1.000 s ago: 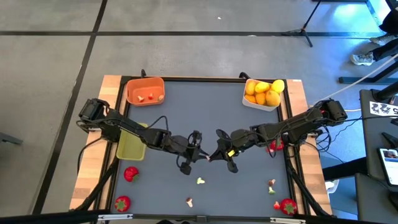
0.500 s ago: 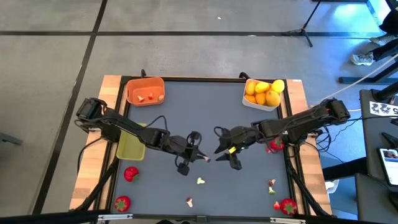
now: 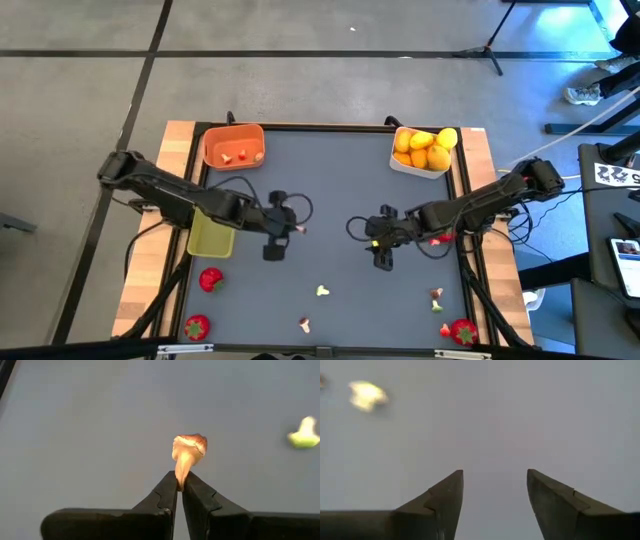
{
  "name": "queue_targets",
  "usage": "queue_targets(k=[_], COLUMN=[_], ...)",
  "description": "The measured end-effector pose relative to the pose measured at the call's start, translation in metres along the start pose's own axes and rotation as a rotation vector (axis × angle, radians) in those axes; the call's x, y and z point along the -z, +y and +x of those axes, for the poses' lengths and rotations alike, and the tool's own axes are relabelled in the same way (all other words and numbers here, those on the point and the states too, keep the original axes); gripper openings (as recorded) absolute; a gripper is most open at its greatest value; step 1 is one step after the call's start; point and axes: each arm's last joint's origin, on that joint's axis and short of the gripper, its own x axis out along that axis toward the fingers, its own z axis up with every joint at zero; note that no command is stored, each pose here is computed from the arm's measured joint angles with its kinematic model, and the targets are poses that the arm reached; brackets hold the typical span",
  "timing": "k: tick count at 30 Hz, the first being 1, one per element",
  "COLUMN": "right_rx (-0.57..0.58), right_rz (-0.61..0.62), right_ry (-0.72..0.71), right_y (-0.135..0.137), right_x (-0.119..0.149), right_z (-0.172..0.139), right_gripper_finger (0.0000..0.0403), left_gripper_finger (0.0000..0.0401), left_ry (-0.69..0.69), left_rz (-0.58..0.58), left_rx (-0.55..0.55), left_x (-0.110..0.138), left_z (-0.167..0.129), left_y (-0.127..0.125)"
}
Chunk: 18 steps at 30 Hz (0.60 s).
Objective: Sort produce into baskets
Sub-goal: Put the brown mushroom into the orange bin
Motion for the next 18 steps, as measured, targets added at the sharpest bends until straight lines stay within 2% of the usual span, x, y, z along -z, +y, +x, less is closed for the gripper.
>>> queue_targets(k=[6,11,15,18], right_rx=[0.122,0.132,0.120,0.157], right_rz=[0.050,0.059,0.064,0.058], right_ry=[0.061,0.061,0.029,-0.009], right_y=[-0.014,-0.018,-0.019,-0.020], right_x=[0.027,0.038,0.040,0.039], right_z=[0.019,0.027,0.031,0.031], right_gripper_finger=[0.0218,0.0218,0.0218,0.0218], left_gripper_finger=[0.0021,0.0021,0.0021,0.0021], left_ry=[0.165,0.322,0.398,0.423], left_rz=[-0.141,-0.215,-0.289,-0.322], left_rx=[-0.096,-0.187,-0.249,-0.276], left_x=[0.017,0.030,0.035,0.036], left_z=[-0.019,-0.020,-0.023,-0.026], left_y=[0.034,0.067,0.094,0.108])
